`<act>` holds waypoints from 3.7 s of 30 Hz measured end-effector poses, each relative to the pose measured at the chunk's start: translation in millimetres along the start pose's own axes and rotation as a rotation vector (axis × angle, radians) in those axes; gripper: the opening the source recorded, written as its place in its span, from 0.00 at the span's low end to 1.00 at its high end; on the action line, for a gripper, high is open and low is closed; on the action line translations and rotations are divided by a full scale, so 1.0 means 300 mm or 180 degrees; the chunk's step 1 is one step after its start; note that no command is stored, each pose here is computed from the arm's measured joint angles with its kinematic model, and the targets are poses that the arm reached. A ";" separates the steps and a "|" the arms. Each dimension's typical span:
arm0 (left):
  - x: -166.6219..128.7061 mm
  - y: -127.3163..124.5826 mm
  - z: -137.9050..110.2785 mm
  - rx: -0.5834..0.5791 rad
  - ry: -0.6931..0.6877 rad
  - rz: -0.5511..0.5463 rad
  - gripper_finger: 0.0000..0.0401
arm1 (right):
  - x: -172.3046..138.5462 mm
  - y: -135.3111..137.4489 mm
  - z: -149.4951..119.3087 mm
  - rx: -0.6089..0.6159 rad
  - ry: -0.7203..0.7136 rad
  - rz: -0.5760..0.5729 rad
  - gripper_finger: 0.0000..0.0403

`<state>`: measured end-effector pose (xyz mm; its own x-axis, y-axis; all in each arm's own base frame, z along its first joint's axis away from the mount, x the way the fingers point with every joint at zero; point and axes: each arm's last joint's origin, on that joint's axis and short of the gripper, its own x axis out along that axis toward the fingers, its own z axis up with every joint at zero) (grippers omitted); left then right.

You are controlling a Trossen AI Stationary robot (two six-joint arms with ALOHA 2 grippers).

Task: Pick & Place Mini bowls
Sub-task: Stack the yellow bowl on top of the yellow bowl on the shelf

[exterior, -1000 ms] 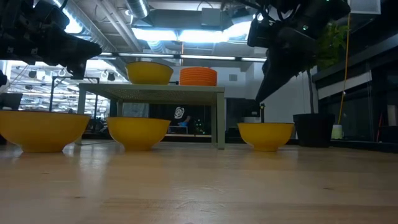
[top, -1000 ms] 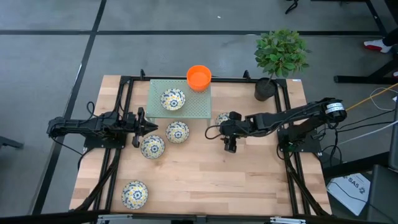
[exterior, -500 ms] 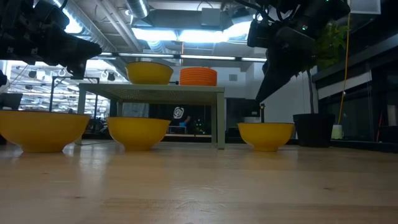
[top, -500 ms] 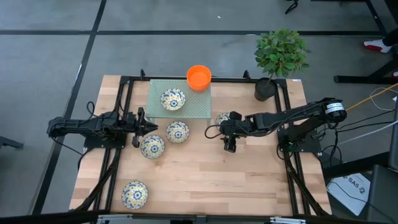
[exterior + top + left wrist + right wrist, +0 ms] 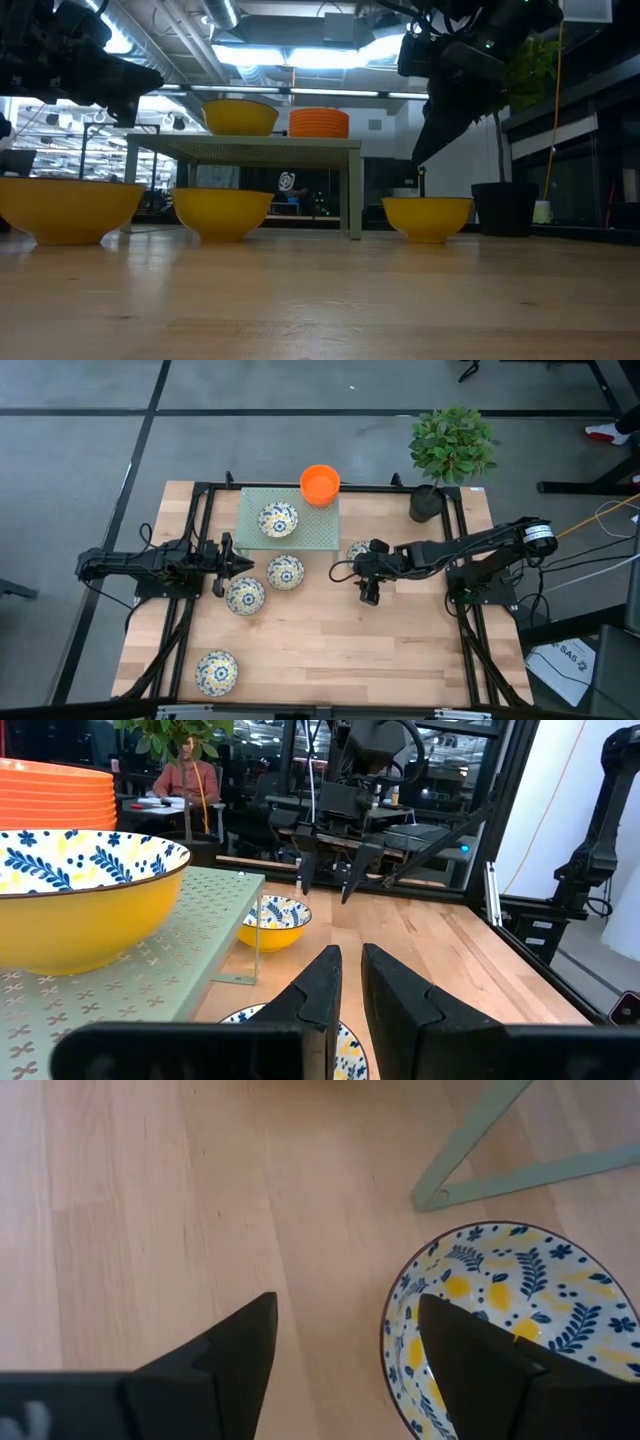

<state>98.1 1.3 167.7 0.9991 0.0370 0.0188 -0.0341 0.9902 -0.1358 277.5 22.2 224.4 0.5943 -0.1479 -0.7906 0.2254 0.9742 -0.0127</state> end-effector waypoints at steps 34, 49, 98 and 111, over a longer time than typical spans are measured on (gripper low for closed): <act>0.000 0.000 0.000 0.0000 0.0001 0.0000 0.09 | 0.078 0.010 -0.032 -0.0287 0.0350 -0.0079 0.60; 0.000 0.000 0.000 0.0000 0.0000 0.0000 0.09 | 0.146 0.012 -0.049 -0.0413 0.0466 -0.0382 0.60; 0.000 0.000 0.000 0.0000 0.0001 -0.0001 0.09 | 0.077 0.127 -0.068 0.0448 0.0430 0.0219 0.04; 0.000 0.000 0.000 0.0000 0.0001 -0.0001 0.09 | 0.064 0.196 -0.009 0.0089 -0.0066 0.1226 0.03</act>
<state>98.1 1.3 167.6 0.9992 0.0366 0.0185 -0.0338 0.9902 -0.1358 300.2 77.1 206.8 0.6551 0.2242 -0.7216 0.0035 0.9541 0.2996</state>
